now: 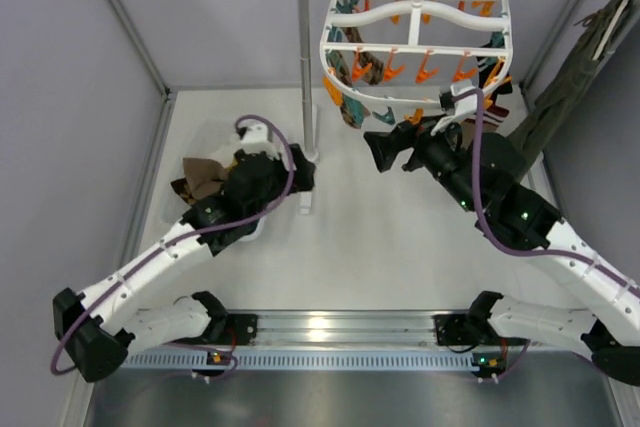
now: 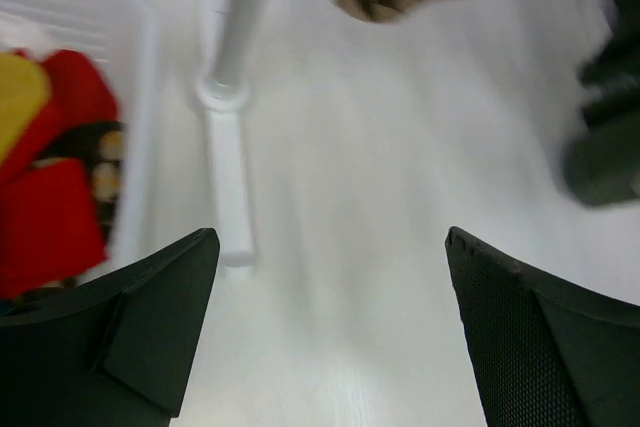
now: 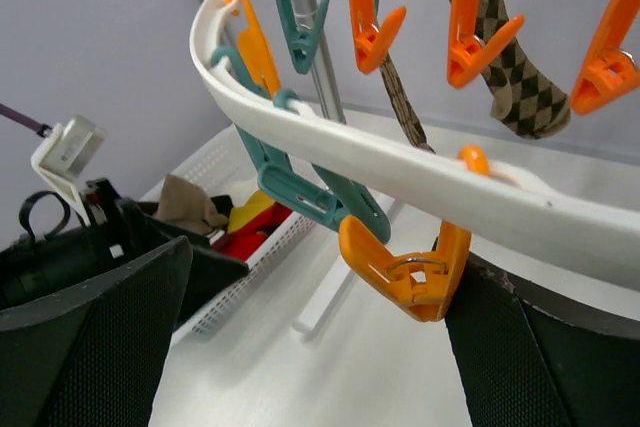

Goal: Remove the socks clipped to the hanger

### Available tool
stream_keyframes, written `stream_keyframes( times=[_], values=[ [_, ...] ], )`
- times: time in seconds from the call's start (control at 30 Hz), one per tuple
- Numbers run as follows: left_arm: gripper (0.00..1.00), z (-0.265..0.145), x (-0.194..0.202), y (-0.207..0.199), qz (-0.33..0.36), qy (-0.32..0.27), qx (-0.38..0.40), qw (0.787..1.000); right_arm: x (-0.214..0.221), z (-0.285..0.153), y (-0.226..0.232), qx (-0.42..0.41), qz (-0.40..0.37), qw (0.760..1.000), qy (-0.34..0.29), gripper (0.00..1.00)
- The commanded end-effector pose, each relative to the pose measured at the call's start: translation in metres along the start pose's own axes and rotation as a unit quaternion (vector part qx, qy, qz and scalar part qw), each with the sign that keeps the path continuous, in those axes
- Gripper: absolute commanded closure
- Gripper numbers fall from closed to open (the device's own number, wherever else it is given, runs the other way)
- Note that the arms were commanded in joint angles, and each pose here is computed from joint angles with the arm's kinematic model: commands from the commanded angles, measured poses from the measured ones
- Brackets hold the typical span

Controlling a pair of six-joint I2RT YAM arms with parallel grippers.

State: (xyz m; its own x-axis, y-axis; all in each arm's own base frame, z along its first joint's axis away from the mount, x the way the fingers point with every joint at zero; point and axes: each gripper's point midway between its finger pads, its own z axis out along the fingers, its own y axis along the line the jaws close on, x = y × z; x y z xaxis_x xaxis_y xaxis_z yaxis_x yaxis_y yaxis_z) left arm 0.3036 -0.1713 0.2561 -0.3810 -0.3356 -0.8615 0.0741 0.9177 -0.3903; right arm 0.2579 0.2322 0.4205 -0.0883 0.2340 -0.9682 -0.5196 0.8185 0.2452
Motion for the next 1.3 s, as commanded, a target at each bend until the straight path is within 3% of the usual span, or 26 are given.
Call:
stream_keyframes(
  times=[0.0, 0.2, 0.33, 0.53, 0.67, 0.8, 0.93, 1.2, 1.27],
  values=[
    [0.01, -0.020, 0.002, -0.060, 0.054, -0.019, 0.068, 0.996, 0.007, -0.028, 0.001, -0.025, 0.000, 0.999, 0.040, 0.01],
    [0.01, -0.059, 0.055, -0.150, 0.101, -0.003, 0.256, 0.962, 0.032, -0.077, -0.017, -0.022, -0.036, 0.993, 0.112, 0.01],
    [0.02, -0.074, 0.081, -0.192, 0.122, 0.003, 0.337, 0.934, 0.030, -0.103, -0.020, -0.038, -0.043, 0.992, 0.110, 0.01],
    [0.01, -0.074, 0.113, -0.228, 0.124, 0.035, 0.402, 0.907, 0.018, -0.125, -0.071, 0.088, -0.047, 0.992, 0.074, 0.01],
    [0.01, -0.073, 0.124, -0.248, 0.129, 0.040, 0.416, 0.899, 0.012, -0.145, -0.126, 0.238, -0.060, 0.968, 0.041, 0.00],
    [0.02, -0.075, 0.133, -0.253, 0.132, 0.041, 0.405, 0.904, 0.033, -0.147, -0.149, 0.297, -0.086, 0.950, 0.045, 0.00],
    [0.01, -0.064, 0.127, -0.237, 0.113, 0.027, 0.357, 0.927, 0.046, -0.138, -0.151, 0.307, -0.081, 0.946, 0.060, 0.01],
    [0.01, -0.042, 0.110, -0.173, 0.127, 0.024, 0.195, 0.972, 0.095, -0.101, -0.166, 0.261, -0.024, 0.958, 0.119, 0.01],
    [0.01, -0.041, 0.111, -0.160, 0.132, 0.028, 0.178, 0.975, 0.092, -0.097, -0.172, 0.247, -0.020, 0.964, 0.094, 0.01]
  ],
)
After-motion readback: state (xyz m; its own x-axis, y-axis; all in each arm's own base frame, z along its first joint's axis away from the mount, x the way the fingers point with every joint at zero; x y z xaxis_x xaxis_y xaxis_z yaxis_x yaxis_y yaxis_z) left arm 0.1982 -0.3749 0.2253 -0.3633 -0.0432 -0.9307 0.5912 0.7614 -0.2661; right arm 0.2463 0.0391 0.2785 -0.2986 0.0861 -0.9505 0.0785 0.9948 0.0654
